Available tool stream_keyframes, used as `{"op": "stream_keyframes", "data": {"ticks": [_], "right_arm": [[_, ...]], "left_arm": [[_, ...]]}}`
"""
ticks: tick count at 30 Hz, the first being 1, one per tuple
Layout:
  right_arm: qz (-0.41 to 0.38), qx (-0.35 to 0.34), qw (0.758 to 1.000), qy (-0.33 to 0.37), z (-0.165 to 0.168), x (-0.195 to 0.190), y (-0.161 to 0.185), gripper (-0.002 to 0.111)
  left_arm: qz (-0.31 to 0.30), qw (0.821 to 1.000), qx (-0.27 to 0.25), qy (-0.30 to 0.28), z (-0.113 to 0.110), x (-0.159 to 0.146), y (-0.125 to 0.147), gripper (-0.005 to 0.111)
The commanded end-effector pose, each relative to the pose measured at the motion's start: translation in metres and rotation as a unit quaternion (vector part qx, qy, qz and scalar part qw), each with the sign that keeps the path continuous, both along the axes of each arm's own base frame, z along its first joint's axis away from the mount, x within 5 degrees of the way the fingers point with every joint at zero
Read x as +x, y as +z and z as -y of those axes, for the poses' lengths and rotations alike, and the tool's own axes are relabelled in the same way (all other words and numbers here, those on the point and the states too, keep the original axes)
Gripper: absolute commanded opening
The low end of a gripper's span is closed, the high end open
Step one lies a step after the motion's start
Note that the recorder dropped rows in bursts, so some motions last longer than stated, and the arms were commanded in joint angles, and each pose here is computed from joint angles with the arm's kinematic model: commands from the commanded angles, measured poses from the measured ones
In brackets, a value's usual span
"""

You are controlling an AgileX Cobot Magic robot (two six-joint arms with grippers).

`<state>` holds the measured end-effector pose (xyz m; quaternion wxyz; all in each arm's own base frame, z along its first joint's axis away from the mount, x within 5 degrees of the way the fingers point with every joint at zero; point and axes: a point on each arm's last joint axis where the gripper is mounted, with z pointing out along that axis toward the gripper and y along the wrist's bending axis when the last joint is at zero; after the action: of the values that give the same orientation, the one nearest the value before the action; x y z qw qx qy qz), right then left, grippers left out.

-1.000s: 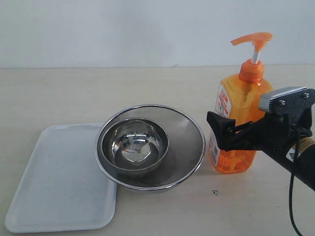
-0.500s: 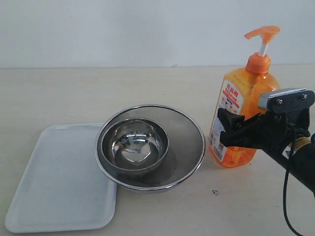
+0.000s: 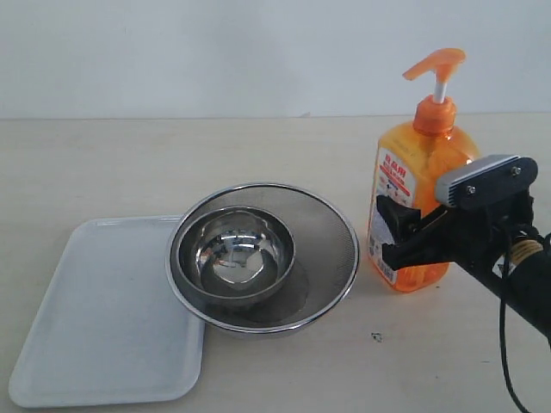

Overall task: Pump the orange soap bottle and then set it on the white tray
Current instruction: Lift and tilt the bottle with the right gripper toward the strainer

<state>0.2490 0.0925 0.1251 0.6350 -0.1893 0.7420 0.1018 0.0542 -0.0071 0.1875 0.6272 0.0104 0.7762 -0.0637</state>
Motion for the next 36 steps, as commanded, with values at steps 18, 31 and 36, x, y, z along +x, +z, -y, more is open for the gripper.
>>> {"op": "stream_keyframes", "data": {"ticks": [18,31,36], "right_arm": [[0.117,-0.234,0.965,0.019,-0.041,-0.027,0.033,0.0],[0.091,-0.266,0.959,0.012,-0.048,-0.013,0.036,0.0],[0.109,-0.284,0.953,-0.013,-0.044,-0.011,0.039,0.0]], "left_arm": [[-0.001,1.0,-0.003,0.002,0.0,0.0,-0.001,0.005],[-0.001,1.0,-0.003,0.002,0.0,0.0,-0.001,0.005],[-0.001,1.0,0.001,0.002,0.0,0.0,-0.001,0.005]]}}
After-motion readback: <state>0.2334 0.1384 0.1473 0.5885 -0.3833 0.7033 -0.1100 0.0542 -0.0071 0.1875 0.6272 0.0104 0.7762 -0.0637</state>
